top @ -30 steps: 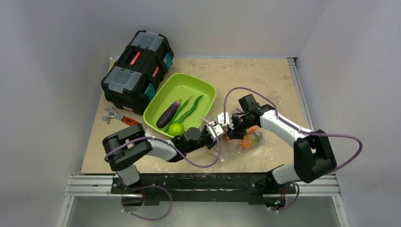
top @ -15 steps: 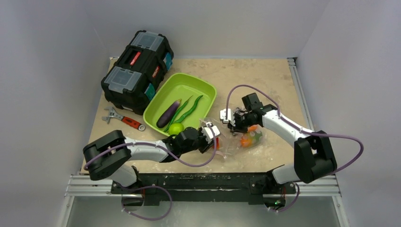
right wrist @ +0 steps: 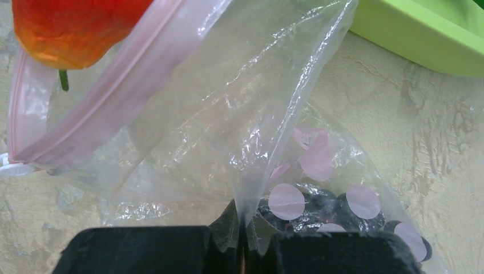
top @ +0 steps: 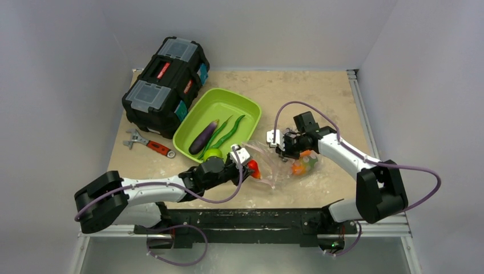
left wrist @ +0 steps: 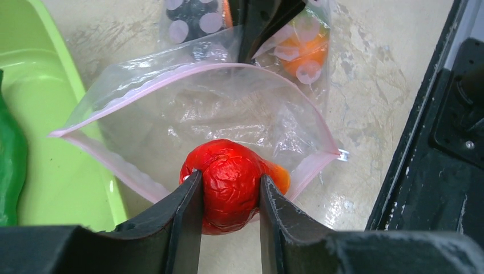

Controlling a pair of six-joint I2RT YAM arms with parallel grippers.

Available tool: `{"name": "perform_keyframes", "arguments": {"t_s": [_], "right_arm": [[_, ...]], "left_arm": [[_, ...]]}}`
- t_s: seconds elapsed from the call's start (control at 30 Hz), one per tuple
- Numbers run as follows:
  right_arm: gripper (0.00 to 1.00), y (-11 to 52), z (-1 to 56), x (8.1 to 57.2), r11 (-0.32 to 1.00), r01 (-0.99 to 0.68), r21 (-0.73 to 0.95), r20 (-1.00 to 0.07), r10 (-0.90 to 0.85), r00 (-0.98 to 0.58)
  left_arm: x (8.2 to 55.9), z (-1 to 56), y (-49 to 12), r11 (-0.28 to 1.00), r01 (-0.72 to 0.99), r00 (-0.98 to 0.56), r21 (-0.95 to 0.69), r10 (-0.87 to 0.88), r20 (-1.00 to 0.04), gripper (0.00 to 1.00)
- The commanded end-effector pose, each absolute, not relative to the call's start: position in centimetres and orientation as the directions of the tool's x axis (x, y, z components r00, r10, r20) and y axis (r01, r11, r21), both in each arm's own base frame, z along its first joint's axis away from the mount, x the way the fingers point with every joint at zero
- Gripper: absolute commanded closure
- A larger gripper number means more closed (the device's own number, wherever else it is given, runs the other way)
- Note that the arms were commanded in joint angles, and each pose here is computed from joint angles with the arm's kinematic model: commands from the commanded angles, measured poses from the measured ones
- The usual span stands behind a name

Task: Open the zip-top bag and remove the fake food
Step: Pick up the fake fruit from the zipper food storage bag, then place the fake fruit in the bin.

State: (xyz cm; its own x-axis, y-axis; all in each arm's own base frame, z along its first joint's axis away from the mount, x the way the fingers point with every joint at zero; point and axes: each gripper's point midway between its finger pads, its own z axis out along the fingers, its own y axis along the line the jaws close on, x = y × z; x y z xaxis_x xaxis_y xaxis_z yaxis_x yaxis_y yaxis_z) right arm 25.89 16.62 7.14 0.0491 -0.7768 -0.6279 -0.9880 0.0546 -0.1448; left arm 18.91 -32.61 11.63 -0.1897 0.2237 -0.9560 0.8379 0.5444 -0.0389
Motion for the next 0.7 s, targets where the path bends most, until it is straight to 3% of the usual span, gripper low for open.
{"name": "perform_keyframes", "arguments": {"t_s": [0.0,0.23,0.67], "right_arm": [[1.0,16.6,7.5,26.1,0.06,-0.984,-0.167,-0.634,-0.771,0.061],[1.0,16.6,7.3,26.0,0.057,-0.985,-0.16,-0.635,-0.77,0.058],[1.0,16.8,7.4,26.0,0.057,-0.986,-0.155,-0.641,-0.765,0.057]], "left_arm": [[20.3,13.6,-31.5,0.63,0.758,-0.253,-0.165,0.051,-0.966,1.0],[21.2,15.2,-29.5,0.673,0.696,-0.277,-0.25,-0.069,-0.958,1.0],[23.5,17.1,-21.8,0.85,0.47,-0.296,-0.237,-0.101,-0.95,1.0]]}}
